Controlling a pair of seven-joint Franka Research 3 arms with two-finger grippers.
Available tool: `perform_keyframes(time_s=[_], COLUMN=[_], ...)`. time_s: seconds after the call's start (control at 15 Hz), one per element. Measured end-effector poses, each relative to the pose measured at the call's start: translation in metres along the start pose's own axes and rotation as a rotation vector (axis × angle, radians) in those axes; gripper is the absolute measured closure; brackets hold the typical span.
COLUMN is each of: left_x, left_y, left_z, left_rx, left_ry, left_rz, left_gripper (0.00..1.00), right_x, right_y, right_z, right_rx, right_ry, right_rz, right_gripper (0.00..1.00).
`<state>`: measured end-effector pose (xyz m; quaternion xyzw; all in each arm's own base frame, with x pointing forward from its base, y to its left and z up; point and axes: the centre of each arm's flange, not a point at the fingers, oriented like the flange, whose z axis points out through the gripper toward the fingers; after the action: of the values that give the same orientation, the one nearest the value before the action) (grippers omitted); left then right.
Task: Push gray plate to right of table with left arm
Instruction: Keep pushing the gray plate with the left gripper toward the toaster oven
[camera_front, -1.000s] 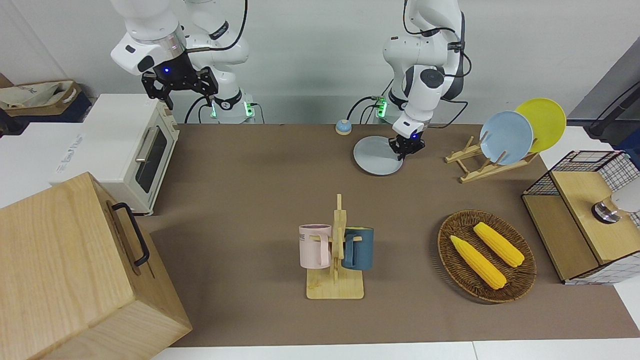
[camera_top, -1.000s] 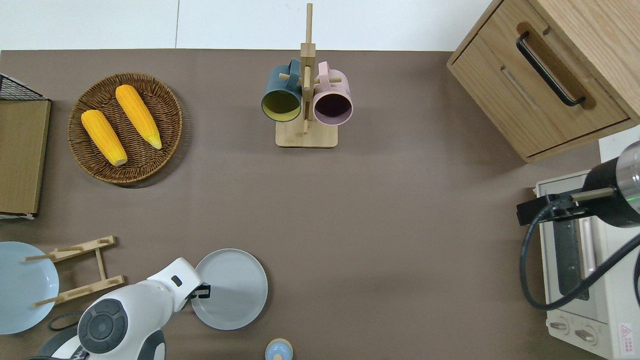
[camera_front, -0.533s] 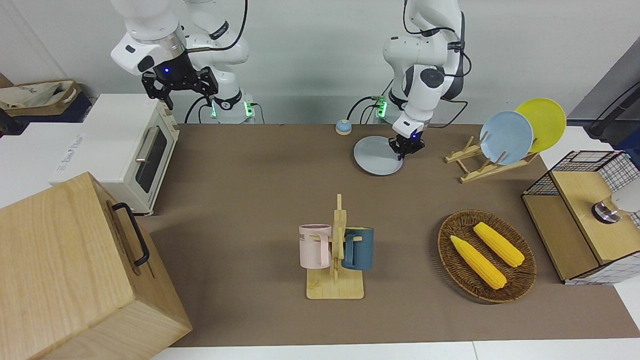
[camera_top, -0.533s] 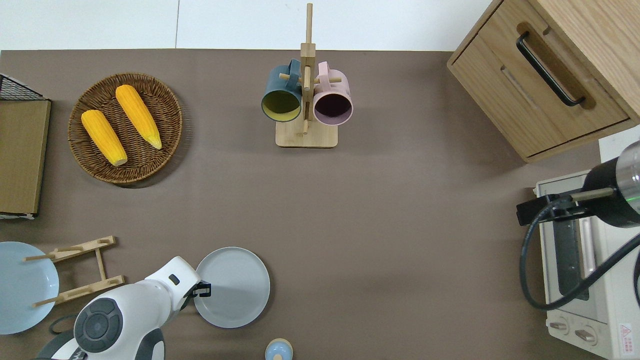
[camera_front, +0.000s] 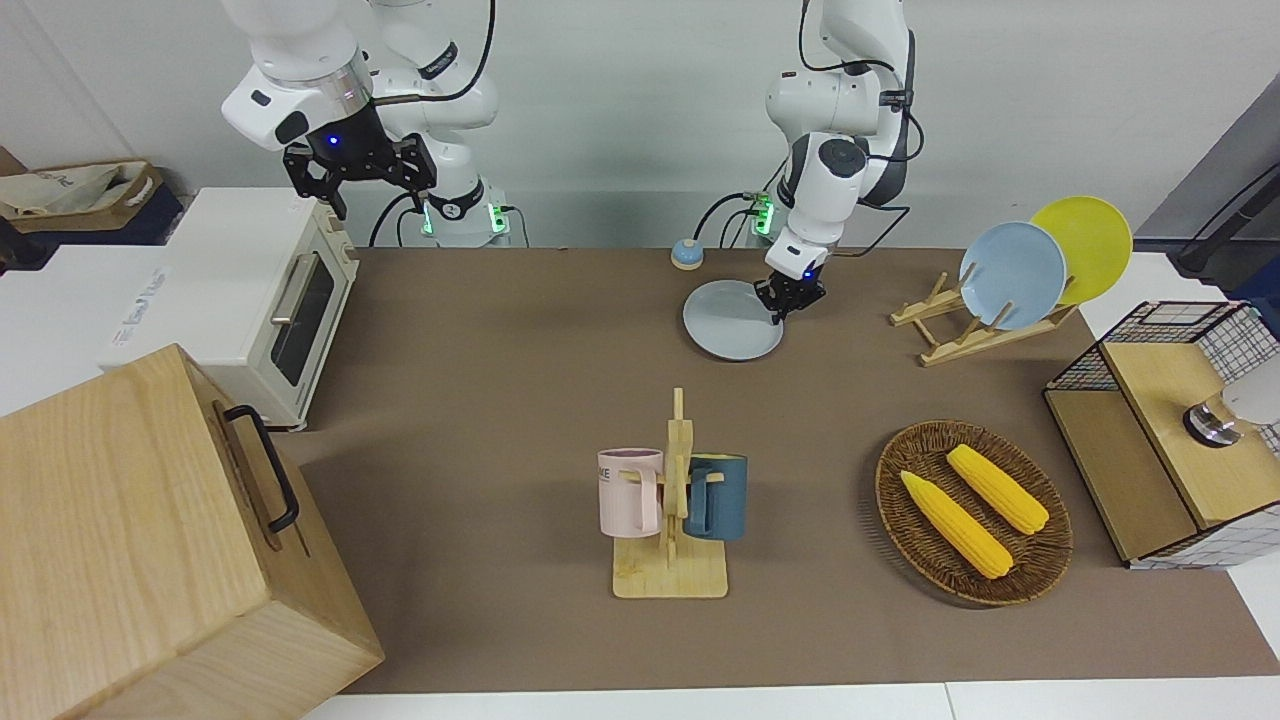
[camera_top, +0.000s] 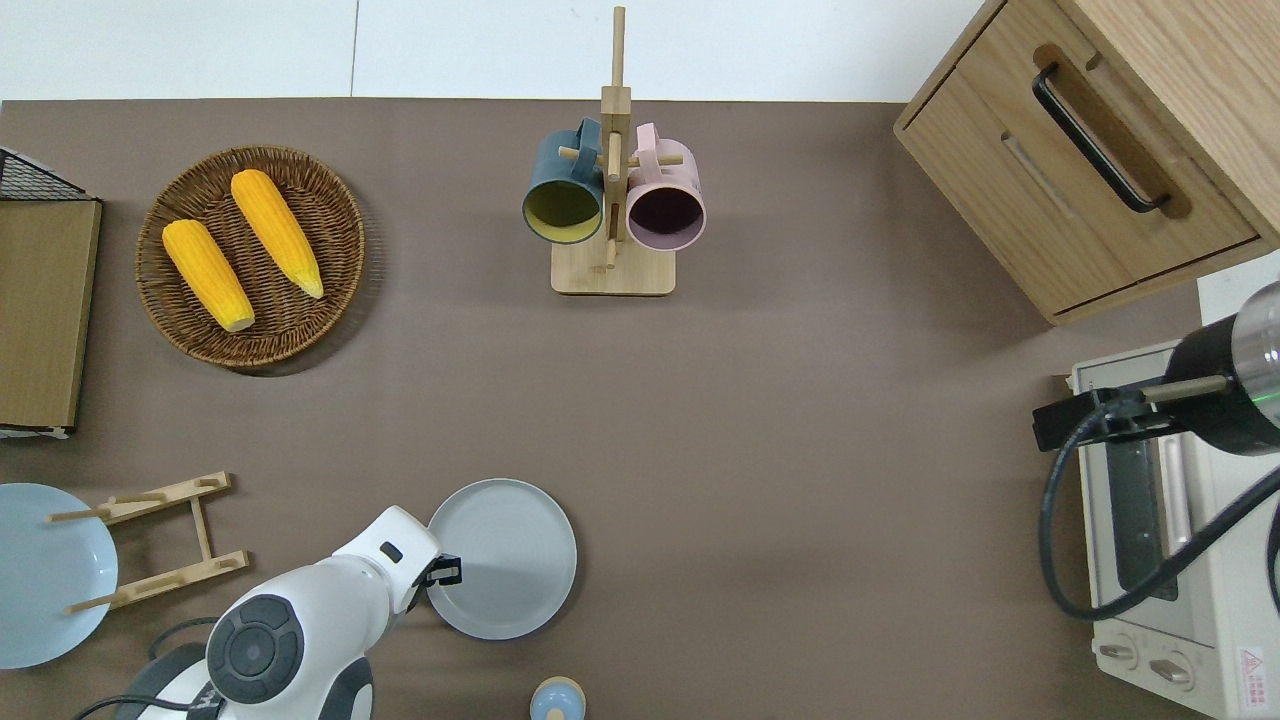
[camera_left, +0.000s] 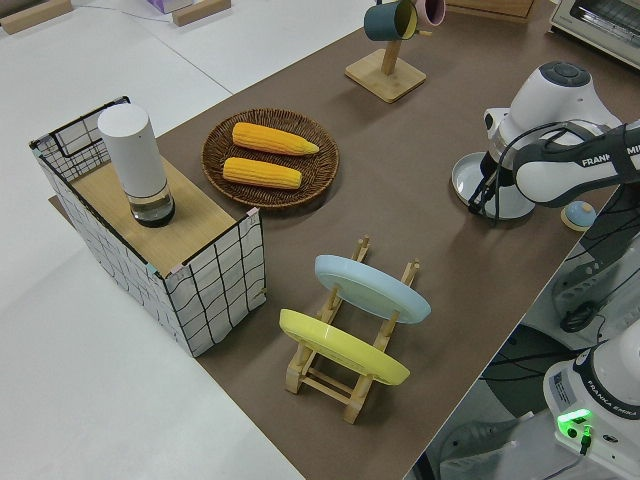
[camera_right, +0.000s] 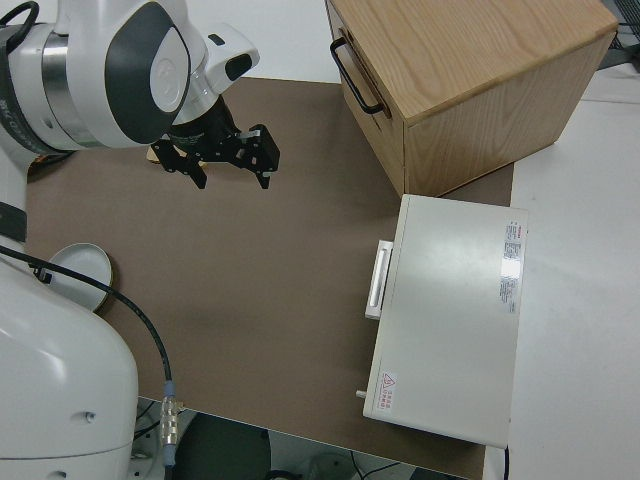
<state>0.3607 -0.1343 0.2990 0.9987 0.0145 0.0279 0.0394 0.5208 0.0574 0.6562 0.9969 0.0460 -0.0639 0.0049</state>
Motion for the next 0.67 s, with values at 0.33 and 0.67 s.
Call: perform_keyframes(time_s=[0.33, 0.67], left_x=[-0.001, -0.010], left_y=[0.014, 0.065], left_z=[0.001, 0.005], left_rx=[0.003, 0.007], left_ry=[0.006, 0.008], left_rz=[0.004, -0.013], left_gripper=[0.98, 0.98], right_x=[0.000, 0.000], right_y=[0.000, 0.000], right_z=[0.000, 0.000], right_rx=[0.000, 0.000], right_ry=[0.000, 0.000], right_rz=[0.000, 0.000], right_gripper=[0.01, 0.01])
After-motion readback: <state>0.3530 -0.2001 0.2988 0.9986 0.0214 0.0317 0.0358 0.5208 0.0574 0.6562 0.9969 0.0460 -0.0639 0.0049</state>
